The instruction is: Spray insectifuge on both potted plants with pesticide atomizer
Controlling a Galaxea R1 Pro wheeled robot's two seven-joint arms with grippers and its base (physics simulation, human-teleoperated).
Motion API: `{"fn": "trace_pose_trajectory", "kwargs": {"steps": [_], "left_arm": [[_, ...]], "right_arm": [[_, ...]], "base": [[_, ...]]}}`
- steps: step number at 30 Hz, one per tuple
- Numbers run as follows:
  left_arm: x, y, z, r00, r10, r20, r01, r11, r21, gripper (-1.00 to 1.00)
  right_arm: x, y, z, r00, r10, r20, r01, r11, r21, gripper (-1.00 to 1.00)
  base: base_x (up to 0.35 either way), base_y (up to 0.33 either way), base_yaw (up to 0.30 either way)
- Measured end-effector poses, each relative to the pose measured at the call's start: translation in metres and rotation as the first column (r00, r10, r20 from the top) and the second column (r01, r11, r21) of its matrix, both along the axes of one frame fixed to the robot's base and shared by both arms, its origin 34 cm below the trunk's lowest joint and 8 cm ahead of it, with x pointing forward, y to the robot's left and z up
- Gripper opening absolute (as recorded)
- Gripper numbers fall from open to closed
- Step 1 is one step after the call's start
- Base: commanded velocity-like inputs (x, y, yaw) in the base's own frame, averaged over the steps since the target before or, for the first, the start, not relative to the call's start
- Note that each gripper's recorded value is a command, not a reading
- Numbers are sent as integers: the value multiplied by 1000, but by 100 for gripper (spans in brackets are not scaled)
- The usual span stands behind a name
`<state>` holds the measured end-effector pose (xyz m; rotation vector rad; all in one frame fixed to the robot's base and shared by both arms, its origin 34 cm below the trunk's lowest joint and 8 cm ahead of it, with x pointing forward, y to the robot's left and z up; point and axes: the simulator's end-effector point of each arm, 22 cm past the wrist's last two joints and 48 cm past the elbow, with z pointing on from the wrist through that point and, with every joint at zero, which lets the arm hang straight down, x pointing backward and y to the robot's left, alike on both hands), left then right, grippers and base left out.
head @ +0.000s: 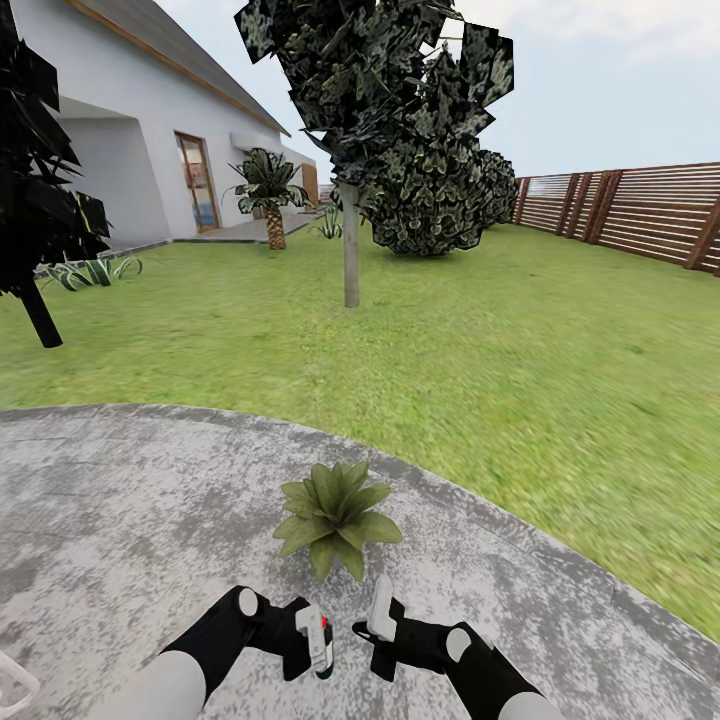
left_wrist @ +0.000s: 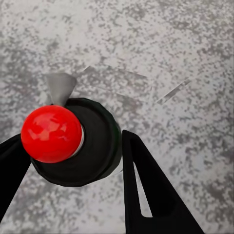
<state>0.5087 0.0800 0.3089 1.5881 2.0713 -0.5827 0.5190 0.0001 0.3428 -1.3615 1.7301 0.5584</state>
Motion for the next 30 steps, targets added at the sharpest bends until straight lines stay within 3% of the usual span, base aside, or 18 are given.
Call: {"fn": "trace_pose_trajectory", "kwargs": {"steps": [10,17,26,30], "left_arm": [[1,-1,-3,1000,15,18,-15,1000,3,-100],[-4,-11,-1,998,-43,51,44,999,-15,-100],[-5,-19,1,997,-49,54,51,998,-28,-100],[-17,-23,-5,998,-56,23,56,998,-33,-100]], "right_arm": [[0,0,0,1000,-1,0,1,1000,0,-100],[0,0,0,1000,0,-1,0,1000,0,-100],[0,0,0,1000,0,-1,0,1000,0,-100],[0,0,0,1000,0,-1,0,1000,0,-100]], "base": [[0,0,0],[0,0,0],[0,0,0],[0,0,0]]}}
